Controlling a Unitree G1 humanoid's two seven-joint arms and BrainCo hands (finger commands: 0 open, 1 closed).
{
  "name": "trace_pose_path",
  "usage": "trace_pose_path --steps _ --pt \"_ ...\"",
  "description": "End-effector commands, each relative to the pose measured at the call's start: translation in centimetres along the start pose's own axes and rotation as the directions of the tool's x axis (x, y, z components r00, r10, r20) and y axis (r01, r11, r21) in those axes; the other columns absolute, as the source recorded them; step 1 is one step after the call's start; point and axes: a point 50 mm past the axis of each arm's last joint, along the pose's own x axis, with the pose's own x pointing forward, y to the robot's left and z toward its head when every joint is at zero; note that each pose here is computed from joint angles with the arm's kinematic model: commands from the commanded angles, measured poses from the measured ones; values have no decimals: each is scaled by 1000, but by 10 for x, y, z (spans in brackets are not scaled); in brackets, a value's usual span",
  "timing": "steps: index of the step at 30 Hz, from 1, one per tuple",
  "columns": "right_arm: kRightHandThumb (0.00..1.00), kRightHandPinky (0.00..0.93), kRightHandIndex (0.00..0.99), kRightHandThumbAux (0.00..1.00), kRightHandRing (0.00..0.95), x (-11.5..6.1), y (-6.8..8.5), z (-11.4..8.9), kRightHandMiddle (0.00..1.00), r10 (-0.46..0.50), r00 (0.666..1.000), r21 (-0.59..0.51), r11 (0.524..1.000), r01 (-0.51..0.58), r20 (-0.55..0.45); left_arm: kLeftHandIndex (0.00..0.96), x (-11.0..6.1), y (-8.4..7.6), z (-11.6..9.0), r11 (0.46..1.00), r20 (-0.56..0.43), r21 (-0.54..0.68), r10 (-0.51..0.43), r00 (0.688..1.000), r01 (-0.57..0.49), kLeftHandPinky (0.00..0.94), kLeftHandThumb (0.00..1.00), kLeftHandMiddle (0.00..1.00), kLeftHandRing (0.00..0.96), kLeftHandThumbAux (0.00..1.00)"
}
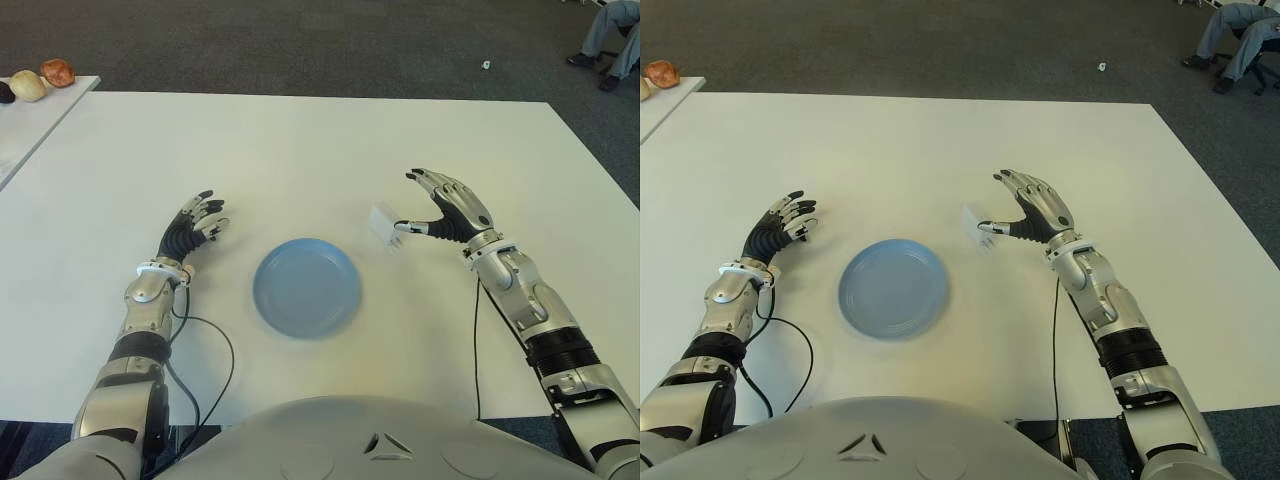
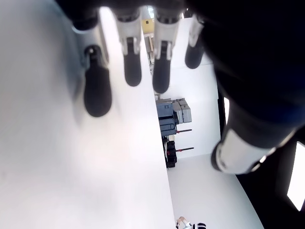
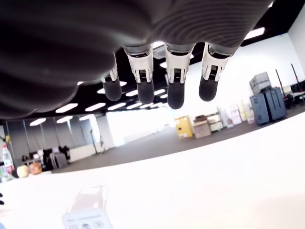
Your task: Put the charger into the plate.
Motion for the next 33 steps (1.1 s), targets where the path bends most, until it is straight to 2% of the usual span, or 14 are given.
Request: trace_pose_path --steps 1,7,13,21,26,33 --pt "345 0 0 188 0 3 2 1 0 49 998 -43 998 -47 42 116 -10 -9 -21 1000 -115 -1 -27 993 27 120 91 215 173 695" --pt "339 0 0 185 0 5 4 -3 0 88 996 -31 996 -87 26 118 -10 -10 -20 1000 -101 -4 -19 995 19 131 91 217 176 692" --pt "319 0 0 184 0 5 7 -5 0 84 996 -32 996 -83 28 124 -10 -11 -20 1000 -98 -12 -22 995 21 146 97 223 184 687" --pt "335 0 0 203 0 14 13 -15 0 64 997 -154 986 -58 32 128 -10 -12 -21 1000 -98 -22 -20 995 18 153 99 232 195 695" --pt "357 0 0 210 0 19 16 -26 0 41 998 -278 960 -23 57 137 -10 -13 -22 999 -94 -30 -22 995 19 158 98 233 198 683" --pt "401 0 0 210 0 22 18 -30 0 8 994 -358 933 32 110 138 -10 -11 -23 999 -114 -38 -20 993 16 149 85 230 192 701"
